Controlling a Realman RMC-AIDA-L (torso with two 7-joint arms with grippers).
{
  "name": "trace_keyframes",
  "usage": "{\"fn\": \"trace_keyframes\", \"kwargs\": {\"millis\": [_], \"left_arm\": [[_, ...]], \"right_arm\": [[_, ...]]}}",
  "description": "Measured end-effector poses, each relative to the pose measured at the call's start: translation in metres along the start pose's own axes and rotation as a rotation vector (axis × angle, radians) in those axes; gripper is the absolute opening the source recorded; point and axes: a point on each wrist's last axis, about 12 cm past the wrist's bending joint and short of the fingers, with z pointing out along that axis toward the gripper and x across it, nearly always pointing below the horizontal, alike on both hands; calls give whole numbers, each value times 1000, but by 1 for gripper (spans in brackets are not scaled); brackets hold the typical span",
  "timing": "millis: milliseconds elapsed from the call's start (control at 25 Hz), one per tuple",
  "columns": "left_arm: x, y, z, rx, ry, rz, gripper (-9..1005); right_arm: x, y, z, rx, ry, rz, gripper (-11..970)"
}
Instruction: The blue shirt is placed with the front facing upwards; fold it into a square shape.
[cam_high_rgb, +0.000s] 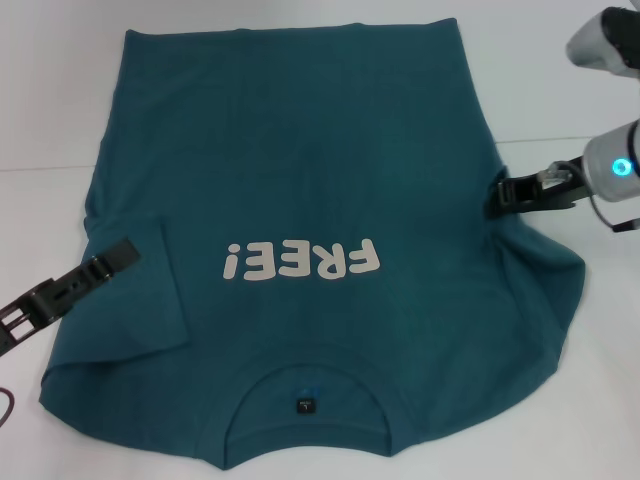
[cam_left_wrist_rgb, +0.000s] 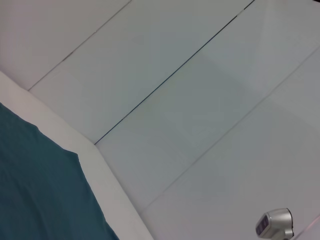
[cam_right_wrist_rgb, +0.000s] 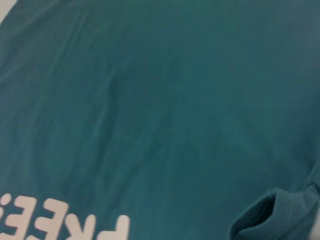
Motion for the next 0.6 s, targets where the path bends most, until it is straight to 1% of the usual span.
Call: {"fn": "trace_keyframes", "kwargs": {"millis": [120, 280, 400, 600], "left_arm": [[0, 1, 0, 0, -7, -2, 797], [1, 1, -1, -2, -10, -4, 797], [1, 1, -2, -4, -11, -5, 797], [2, 1, -2, -4, -11, -6, 798]], "right_arm": [[-2, 10, 7, -10, -2, -8, 111], [-4, 18, 12, -14, -20, 8, 117], [-5, 20, 16, -7, -39, 26, 121], [-7, 20, 21, 12, -70, 55, 129]]}}
